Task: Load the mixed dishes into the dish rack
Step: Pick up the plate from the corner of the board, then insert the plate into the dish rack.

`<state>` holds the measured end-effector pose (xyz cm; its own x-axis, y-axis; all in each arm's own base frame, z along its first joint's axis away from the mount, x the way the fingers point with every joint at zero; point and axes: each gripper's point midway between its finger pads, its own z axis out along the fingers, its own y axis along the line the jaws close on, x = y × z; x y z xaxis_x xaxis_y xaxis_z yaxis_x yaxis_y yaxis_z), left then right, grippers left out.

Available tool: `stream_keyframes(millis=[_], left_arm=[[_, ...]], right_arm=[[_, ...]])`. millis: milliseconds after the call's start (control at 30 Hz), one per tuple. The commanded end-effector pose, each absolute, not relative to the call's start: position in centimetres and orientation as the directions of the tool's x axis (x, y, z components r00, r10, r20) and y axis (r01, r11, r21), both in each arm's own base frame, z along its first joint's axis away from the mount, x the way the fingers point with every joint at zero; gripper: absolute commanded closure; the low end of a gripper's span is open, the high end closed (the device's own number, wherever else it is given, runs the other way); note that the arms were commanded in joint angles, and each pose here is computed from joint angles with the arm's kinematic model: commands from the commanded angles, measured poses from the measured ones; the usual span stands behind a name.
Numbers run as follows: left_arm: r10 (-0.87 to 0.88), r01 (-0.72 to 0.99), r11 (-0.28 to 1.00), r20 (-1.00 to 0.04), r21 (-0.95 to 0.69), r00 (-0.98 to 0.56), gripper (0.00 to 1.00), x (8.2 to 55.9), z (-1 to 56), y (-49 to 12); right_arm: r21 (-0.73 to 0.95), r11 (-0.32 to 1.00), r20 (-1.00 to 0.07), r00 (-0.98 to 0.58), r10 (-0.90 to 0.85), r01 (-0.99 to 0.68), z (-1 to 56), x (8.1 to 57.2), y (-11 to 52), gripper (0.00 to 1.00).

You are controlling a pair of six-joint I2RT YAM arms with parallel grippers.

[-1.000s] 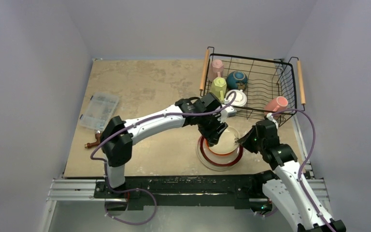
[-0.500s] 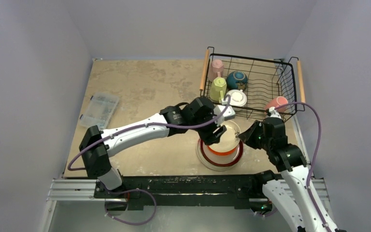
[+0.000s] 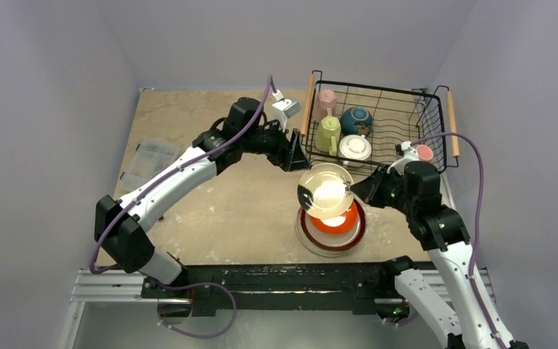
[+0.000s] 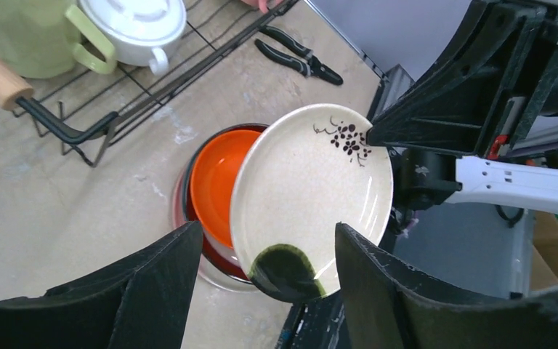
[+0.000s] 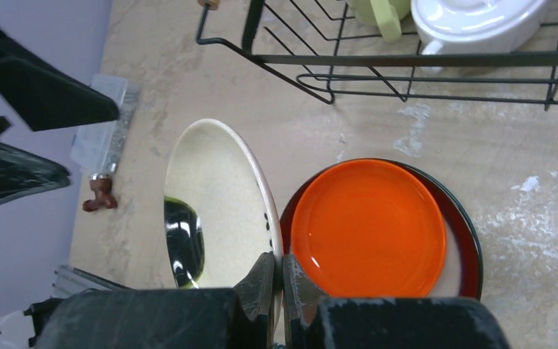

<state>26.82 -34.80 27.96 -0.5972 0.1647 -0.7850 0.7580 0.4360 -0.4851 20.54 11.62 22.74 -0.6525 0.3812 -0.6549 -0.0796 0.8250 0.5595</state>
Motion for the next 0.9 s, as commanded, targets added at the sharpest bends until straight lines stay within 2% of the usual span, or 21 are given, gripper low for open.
stream_keyframes(millis=[0,267,400,467,533,600,667,733,767,867], left_arm=[[0.174,0.742,0.299,-0.730,-0.600,-0.661,0.34,25.7,29.0,-36.4],[0.218,0.720,0.177,-0.687,-0.671,-0.693,0.38,24.5,28.7,-37.6],[0.233,0.688,0.069,-0.659,-0.723,-0.716,0.45,23.4,29.1,-38.5],[0.235,0.672,0.039,-0.647,-0.740,-0.726,0.52,23.2,29.2,-38.7],[0.235,0.673,0.028,-0.650,-0.739,-0.723,0.64,23.1,29.3,-38.7],[0.232,0.692,0.023,-0.670,-0.721,-0.706,0.79,23.0,29.6,-38.6],[0.221,0.717,0.036,-0.694,-0.696,-0.685,0.99,23.1,29.8,-38.4],[0.191,0.756,0.091,-0.734,-0.648,-0.652,1.00,23.6,30.1,-37.8],[0.173,0.779,0.142,-0.760,-0.610,-0.627,1.00,24.1,30.1,-37.3],[0.115,0.824,0.352,-0.854,-0.443,-0.508,1.00,26.4,30.4,-35.0]], right_arm=[[0.558,0.786,-0.756,-0.552,0.351,-0.265,28.5,20.9,12.9,1.00],[0.548,0.769,-0.795,-0.491,0.356,-0.329,31.3,20.4,13.1,1.00],[0.545,0.764,-0.802,-0.478,0.357,-0.344,31.9,20.5,13.2,1.00],[0.541,0.766,-0.806,-0.474,0.355,-0.347,32.0,20.5,13.2,1.00],[0.537,0.769,-0.808,-0.472,0.352,-0.347,32.0,20.6,13.1,1.00],[0.530,0.779,-0.810,-0.472,0.348,-0.335,31.8,20.8,12.9,1.00],[0.518,0.792,-0.813,-0.475,0.338,-0.324,31.5,20.9,12.7,1.00],[0.502,0.805,-0.815,-0.486,0.317,-0.316,31.0,21.0,12.5,1.00],[0.489,0.816,-0.816,-0.492,0.303,-0.309,30.8,21.1,12.3,0.94],[0.451,0.865,-0.795,-0.539,0.277,-0.220,29.1,21.6,11.1,0.64]])
